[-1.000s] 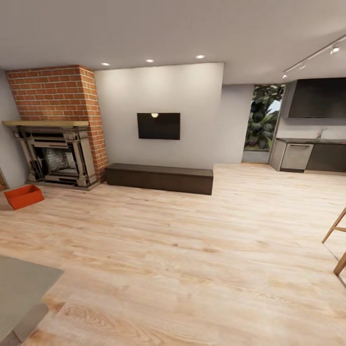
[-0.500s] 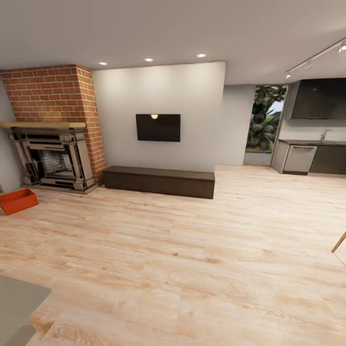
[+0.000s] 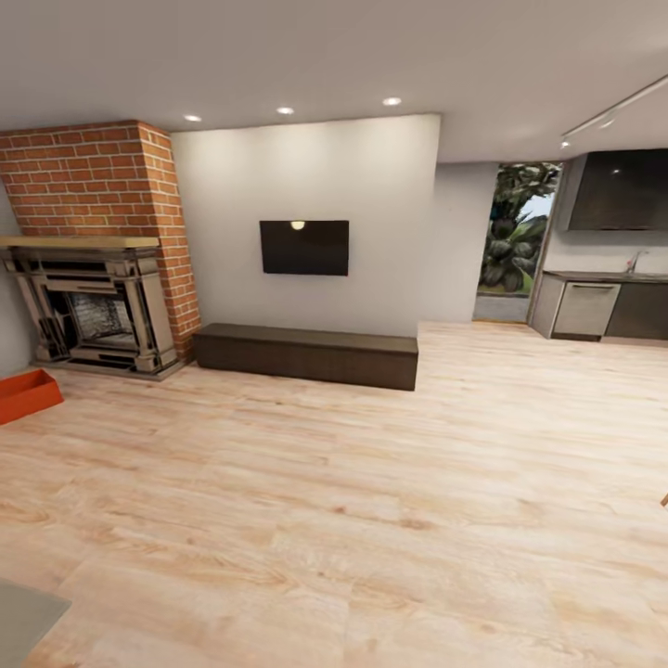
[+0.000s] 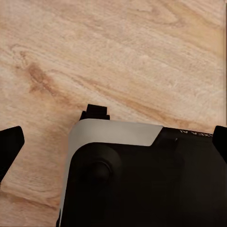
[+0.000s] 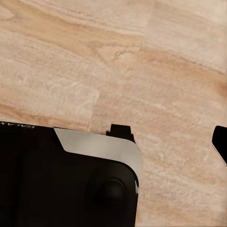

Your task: Move the two storage containers from the living room to the garage. In the garage, place one container on the floor and stack the other container on top of it (either order is fine).

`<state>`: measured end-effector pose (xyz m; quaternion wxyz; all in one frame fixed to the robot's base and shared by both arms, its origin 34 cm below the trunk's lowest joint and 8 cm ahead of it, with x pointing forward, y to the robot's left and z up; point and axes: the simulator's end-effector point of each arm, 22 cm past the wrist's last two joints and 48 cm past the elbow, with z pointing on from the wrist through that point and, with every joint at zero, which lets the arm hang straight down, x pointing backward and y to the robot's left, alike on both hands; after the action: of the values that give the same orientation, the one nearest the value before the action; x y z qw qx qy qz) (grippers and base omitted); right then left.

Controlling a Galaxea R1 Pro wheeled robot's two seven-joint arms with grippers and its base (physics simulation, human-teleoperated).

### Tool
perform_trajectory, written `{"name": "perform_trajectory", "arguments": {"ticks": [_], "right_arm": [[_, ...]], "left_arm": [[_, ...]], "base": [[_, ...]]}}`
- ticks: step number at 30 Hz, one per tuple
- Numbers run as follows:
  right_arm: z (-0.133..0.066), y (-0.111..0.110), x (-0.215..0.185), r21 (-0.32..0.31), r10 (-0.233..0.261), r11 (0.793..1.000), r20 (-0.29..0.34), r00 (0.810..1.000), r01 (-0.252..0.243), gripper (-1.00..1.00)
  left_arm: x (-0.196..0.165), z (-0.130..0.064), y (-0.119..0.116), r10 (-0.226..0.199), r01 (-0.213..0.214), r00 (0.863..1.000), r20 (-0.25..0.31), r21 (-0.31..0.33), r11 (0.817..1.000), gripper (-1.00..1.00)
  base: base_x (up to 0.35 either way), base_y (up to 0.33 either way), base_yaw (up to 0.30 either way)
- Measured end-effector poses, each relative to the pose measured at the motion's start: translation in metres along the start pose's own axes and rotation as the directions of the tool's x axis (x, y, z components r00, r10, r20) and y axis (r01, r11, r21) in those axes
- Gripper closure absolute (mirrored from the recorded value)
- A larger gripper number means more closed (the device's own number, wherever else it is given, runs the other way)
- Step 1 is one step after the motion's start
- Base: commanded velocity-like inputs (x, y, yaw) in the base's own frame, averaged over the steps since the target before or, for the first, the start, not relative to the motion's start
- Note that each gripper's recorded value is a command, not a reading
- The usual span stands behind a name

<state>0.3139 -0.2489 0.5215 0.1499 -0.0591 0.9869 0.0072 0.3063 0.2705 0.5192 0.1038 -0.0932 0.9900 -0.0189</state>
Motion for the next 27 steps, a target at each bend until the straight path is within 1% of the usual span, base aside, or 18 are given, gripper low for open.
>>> {"name": "perform_trajectory", "arguments": {"ticks": [16,27], "right_arm": [[0.0,0.0004,-0.0002,0.002,0.006,1.0,0.0,1.0,-0.006,-1.0],[-0.0005,0.0,-0.0044,0.007,0.009,1.0,0.01,1.0,-0.009,-1.0]], "left_arm": [[0.0002,0.0,0.0,0.0,0.0,1.0,0.0,0.0,1.0,-1.0],[-0.0039,-0.0009,-0.0007,0.0,0.0,1.0,0.01,0.002,1.0,-1.0]], "base": [[0.321,0.0,0.003],[0.321,0.0,0.131]]}}
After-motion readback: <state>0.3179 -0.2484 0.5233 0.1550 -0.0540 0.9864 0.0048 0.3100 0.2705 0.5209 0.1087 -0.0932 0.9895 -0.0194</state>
